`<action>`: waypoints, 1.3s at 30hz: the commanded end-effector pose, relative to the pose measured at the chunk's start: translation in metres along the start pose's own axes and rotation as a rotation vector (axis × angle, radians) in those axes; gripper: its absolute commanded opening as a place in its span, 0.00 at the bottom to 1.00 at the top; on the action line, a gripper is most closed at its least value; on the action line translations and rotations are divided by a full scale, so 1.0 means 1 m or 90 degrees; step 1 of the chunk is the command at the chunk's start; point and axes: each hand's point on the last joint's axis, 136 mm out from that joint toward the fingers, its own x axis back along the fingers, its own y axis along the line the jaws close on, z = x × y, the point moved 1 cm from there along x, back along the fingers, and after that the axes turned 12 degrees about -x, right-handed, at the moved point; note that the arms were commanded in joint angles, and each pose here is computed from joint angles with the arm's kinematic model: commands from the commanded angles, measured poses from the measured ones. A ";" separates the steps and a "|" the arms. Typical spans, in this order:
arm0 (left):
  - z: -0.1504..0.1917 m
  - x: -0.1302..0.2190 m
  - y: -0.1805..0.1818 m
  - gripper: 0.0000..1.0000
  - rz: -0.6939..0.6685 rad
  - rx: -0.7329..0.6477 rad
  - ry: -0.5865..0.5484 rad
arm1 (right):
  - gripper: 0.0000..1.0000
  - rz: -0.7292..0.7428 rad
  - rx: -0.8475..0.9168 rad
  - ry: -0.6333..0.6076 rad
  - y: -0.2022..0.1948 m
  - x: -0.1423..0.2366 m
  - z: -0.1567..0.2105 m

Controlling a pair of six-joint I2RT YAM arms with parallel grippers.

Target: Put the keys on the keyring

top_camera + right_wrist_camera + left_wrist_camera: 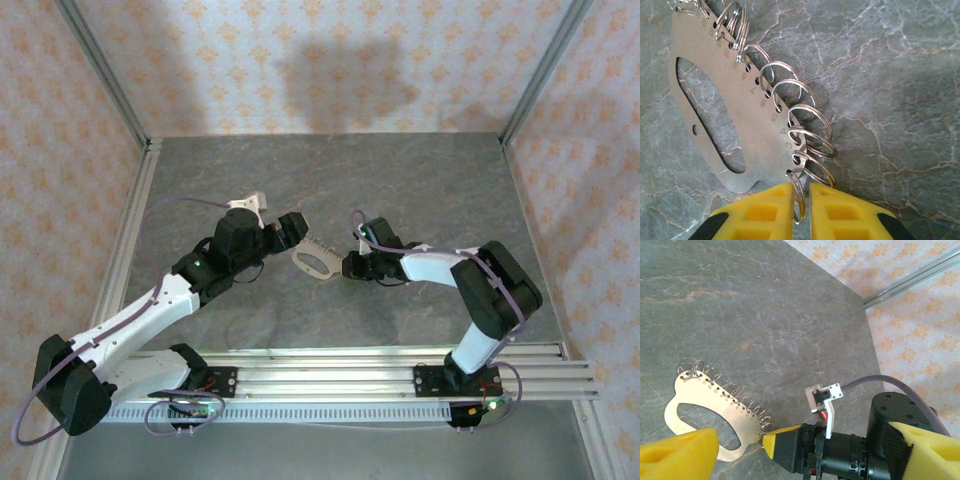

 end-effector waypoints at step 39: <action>-0.008 -0.001 0.001 0.87 0.004 -0.017 -0.028 | 0.16 0.000 -0.024 -0.007 0.009 -0.001 -0.004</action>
